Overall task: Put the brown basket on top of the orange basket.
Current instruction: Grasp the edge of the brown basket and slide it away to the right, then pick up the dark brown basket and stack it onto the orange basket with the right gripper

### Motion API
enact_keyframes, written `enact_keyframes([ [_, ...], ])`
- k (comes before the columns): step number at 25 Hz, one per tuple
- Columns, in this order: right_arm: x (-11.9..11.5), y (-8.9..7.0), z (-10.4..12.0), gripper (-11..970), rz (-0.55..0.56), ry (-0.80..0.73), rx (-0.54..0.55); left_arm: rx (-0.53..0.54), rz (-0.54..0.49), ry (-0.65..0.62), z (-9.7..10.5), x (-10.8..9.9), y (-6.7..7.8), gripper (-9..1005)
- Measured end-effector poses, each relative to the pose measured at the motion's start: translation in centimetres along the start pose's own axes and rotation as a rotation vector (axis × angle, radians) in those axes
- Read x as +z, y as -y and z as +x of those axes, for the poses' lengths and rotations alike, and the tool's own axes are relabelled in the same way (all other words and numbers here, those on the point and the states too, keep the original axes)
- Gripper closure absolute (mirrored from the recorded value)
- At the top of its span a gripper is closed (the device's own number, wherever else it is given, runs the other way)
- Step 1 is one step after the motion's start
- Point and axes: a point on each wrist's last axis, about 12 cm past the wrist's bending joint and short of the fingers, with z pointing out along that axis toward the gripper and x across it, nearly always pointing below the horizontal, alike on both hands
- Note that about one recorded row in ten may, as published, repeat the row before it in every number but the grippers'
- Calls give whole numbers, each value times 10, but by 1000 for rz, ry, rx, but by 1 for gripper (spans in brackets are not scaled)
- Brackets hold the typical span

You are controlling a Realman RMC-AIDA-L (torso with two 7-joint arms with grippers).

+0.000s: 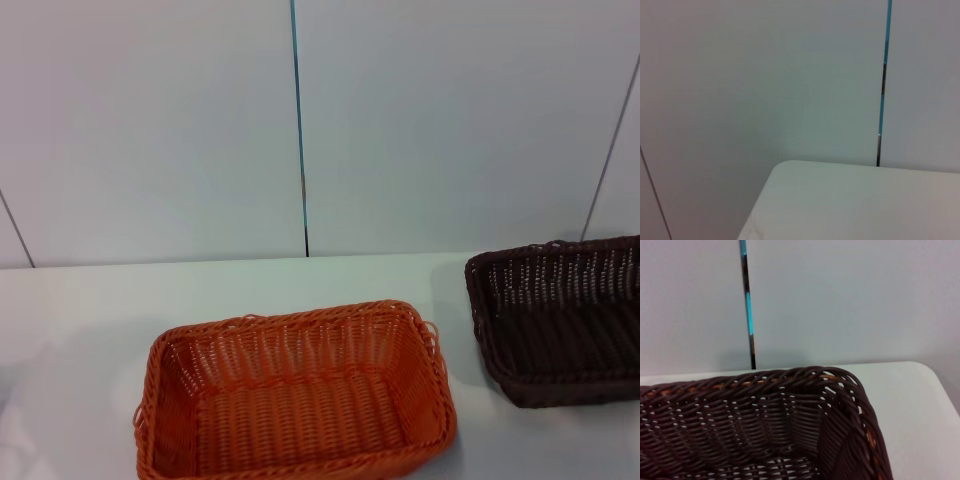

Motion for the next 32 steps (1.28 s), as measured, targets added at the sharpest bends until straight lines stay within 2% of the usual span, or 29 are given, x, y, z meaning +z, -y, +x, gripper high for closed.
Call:
enact_keyframes([
  [14,-37,-25,33,768,24,-11,55,-2,5,-7,2,1,2,104],
  [32,-77,-45,58,774,24,-44,83,-2,13,-3,0,1,4,105],
])
